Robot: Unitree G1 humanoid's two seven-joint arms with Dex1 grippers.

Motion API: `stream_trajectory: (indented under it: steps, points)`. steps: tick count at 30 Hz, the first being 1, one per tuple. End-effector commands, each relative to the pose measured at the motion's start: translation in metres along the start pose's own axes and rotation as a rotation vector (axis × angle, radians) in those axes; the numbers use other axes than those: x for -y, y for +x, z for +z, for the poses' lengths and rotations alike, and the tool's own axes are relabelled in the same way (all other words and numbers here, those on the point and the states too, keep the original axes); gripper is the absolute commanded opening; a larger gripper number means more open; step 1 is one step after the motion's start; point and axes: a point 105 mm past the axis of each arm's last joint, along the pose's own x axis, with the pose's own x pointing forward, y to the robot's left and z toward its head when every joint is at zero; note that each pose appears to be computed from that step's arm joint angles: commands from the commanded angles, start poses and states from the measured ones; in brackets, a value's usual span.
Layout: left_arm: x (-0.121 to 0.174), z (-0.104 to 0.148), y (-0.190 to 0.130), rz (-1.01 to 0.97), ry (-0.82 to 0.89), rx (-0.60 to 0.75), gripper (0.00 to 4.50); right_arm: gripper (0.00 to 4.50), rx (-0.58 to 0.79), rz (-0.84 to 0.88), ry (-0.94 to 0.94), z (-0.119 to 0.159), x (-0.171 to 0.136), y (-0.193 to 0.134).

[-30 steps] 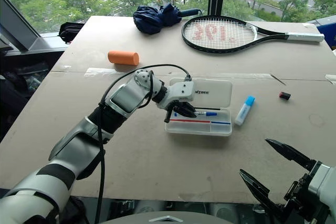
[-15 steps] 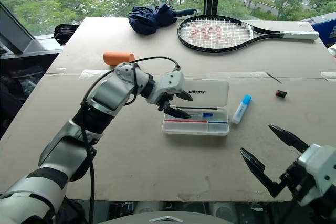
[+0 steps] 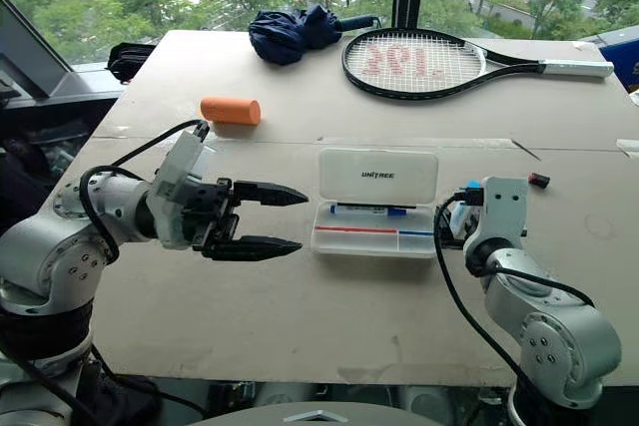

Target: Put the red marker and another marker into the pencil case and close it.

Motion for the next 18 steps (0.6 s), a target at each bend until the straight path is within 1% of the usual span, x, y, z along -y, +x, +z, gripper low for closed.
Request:
stream_trajectory:
  steps: [1, 2, 6, 9, 11, 12, 15, 16, 18]
  points:
    - [0.018, 0.004, -0.005, 0.01, 0.033, -0.022, 3.39, 4.5, -0.078, -0.121, 0.051, -0.001, 0.014, 0.011]
    - [0.021, 0.003, -0.004, 0.017, 0.033, -0.027, 3.39, 4.5, -0.107, -0.156, 0.054, -0.004, 0.018, 0.016]
    - [0.025, 0.002, -0.003, 0.055, 0.024, -0.022, 3.39, 4.5, -0.177, -0.194, 0.034, -0.012, 0.022, 0.032]
    - [0.026, -0.002, -0.003, 0.073, 0.02, -0.026, 3.41, 3.71, -0.213, -0.188, -0.004, -0.018, 0.023, 0.04]
    - [0.026, -0.004, -0.004, 0.083, 0.015, -0.025, 3.41, 2.73, -0.225, -0.172, -0.018, -0.021, 0.023, 0.042]
    - [0.027, -0.005, -0.004, 0.085, 0.013, -0.025, 3.41, 2.38, -0.227, -0.17, -0.028, -0.022, 0.025, 0.042]
    - [0.028, -0.009, -0.005, 0.092, 0.004, -0.023, 3.41, 0.88, -0.227, -0.171, -0.054, -0.022, 0.035, 0.037]
    - [0.028, -0.01, -0.005, 0.093, 0.001, -0.024, 3.41, 0.65, -0.226, -0.17, -0.073, -0.021, 0.042, 0.034]
    - [0.03, -0.013, -0.006, 0.09, -0.005, -0.028, 3.41, 0.66, -0.211, -0.153, -0.127, -0.019, 0.053, 0.027]
